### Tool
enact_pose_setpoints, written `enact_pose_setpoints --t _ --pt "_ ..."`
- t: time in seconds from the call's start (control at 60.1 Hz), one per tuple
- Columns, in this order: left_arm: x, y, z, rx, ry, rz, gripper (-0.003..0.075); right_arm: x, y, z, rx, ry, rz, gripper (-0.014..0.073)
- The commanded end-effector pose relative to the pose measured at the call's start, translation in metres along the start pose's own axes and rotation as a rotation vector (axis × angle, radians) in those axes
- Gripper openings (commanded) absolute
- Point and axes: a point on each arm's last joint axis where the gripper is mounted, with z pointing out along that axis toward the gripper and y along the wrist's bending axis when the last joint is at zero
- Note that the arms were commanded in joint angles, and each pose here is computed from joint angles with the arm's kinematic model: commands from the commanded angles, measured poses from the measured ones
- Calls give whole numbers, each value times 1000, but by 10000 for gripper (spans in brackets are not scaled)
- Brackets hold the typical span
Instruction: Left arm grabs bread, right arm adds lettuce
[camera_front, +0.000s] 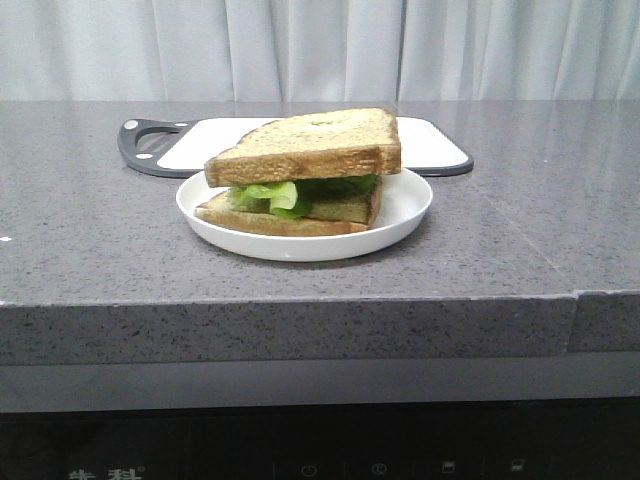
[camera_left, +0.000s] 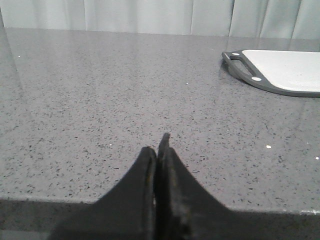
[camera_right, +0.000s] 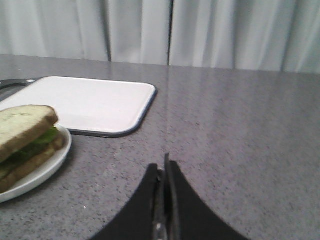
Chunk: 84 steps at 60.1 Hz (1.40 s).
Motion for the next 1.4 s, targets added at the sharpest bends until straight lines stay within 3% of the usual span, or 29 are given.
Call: enact_pose_setpoints --t 0.0,0.416,1.381 --pt "-7 0 -2 0 -99 -9 -20 -2 -3 -4 35 -112 29 -61" --pt "-7 0 -1 0 -97 -9 -20 68 -11 -12 103 -108 62 -61" --pt "-7 0 -1 0 -97 -9 -21 69 -11 -12 102 -87 63 -61"
